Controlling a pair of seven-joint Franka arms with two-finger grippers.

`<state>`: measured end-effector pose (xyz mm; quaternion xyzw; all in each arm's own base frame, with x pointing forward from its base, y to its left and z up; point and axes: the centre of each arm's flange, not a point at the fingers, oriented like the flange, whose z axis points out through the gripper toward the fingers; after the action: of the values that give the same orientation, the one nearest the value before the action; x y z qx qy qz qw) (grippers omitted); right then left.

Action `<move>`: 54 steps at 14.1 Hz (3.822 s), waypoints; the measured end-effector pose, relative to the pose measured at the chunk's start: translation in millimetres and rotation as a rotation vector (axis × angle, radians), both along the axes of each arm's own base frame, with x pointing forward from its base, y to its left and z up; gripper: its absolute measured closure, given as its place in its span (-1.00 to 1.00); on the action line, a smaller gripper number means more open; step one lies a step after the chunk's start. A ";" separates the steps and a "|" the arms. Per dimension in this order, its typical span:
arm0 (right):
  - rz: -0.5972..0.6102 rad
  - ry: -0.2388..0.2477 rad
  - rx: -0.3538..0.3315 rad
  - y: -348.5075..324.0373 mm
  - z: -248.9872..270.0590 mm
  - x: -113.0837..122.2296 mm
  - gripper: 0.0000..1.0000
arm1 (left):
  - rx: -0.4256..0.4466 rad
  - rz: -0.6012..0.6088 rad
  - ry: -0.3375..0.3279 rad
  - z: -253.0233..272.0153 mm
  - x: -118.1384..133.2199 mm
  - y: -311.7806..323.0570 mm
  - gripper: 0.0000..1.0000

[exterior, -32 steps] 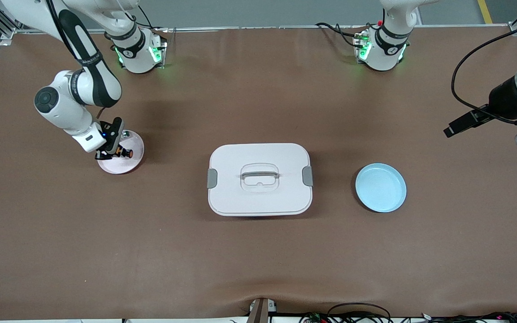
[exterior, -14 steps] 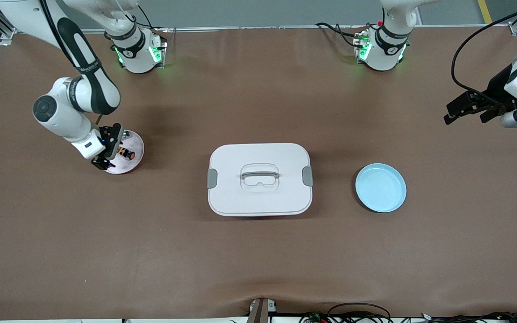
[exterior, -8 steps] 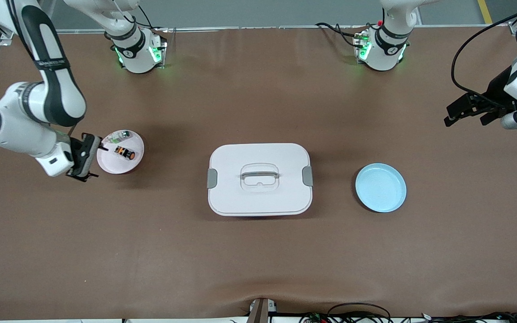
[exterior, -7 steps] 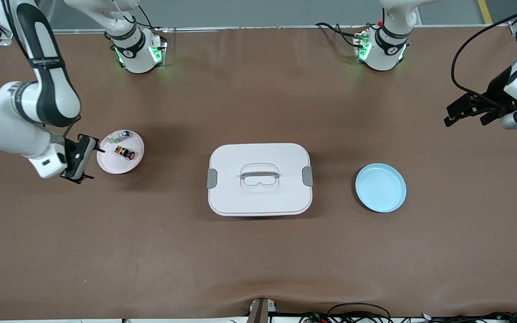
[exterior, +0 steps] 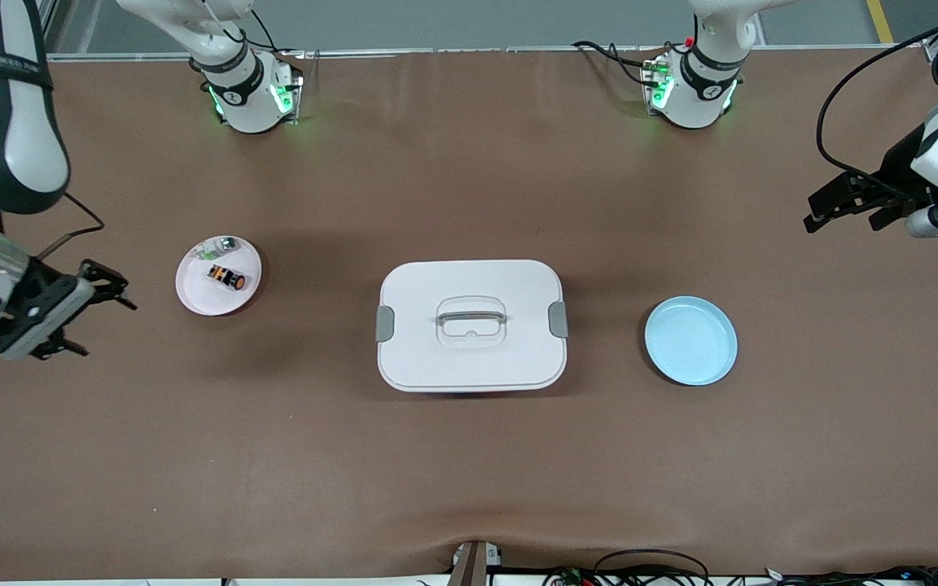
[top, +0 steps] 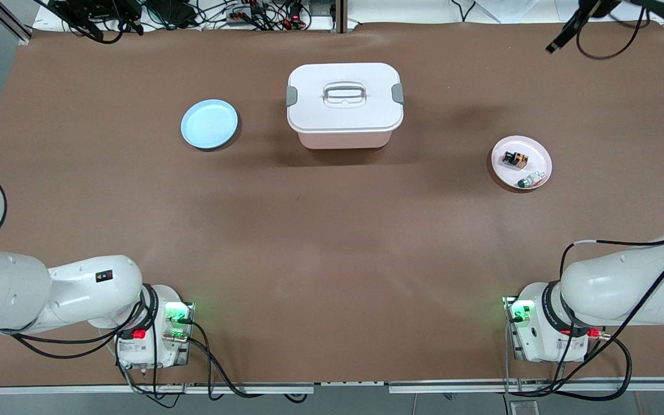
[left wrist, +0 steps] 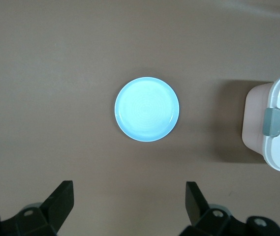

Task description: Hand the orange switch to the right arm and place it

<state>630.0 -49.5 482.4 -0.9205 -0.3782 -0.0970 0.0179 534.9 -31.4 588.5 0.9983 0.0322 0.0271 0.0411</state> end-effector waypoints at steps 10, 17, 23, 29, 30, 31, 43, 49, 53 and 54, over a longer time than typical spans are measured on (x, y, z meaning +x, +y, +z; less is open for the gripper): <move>-0.386 0.143 -0.017 31.9 18.6 1.0 -1.00 | 0.089 -0.008 -0.036 -7.1 -44.2 -8.0 -1.00; -0.679 0.270 -0.017 48.9 89.6 -15.5 -1.00 | 0.108 -0.024 -0.077 11.2 -58.3 -15.1 -1.00; -0.704 0.287 -0.057 33.2 133.1 -37.0 -1.00 | 0.073 -0.026 -0.066 43.9 -22.9 8.5 -1.00; -0.689 0.256 -0.052 44.4 157.7 -51.0 -1.00 | 0.051 -0.030 -0.047 35.1 0.9 13.3 -1.00; -0.689 0.252 -0.052 44.3 161.3 -53.4 -1.00 | 0.048 -0.035 -0.046 34.2 3.3 11.5 -1.00; -0.690 0.245 -0.052 44.9 167.0 -57.3 -1.00 | 0.045 -0.042 -0.043 32.8 5.6 8.2 -1.00; -0.808 0.174 -0.014 41.3 192.5 -79.9 -1.00 | 0.021 -0.068 -0.024 24.8 10.8 -2.8 -1.00; -0.888 0.177 -0.005 43.5 189.7 -79.2 -1.00 | 0.021 -0.056 -0.036 30.9 11.6 3.7 -1.00; -0.925 0.191 -0.007 43.3 183.8 -79.0 -1.00 | 0.021 -0.061 -0.040 38.5 10.5 1.3 -1.00; -0.927 0.195 -0.008 43.6 181.7 -79.0 -1.00 | 0.021 -0.061 -0.044 42.2 10.2 1.4 -1.00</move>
<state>551.0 -5.9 664.1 -0.9971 0.0755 -0.0063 0.0044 545.1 -30.0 630.7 0.9983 0.0006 0.0479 0.0323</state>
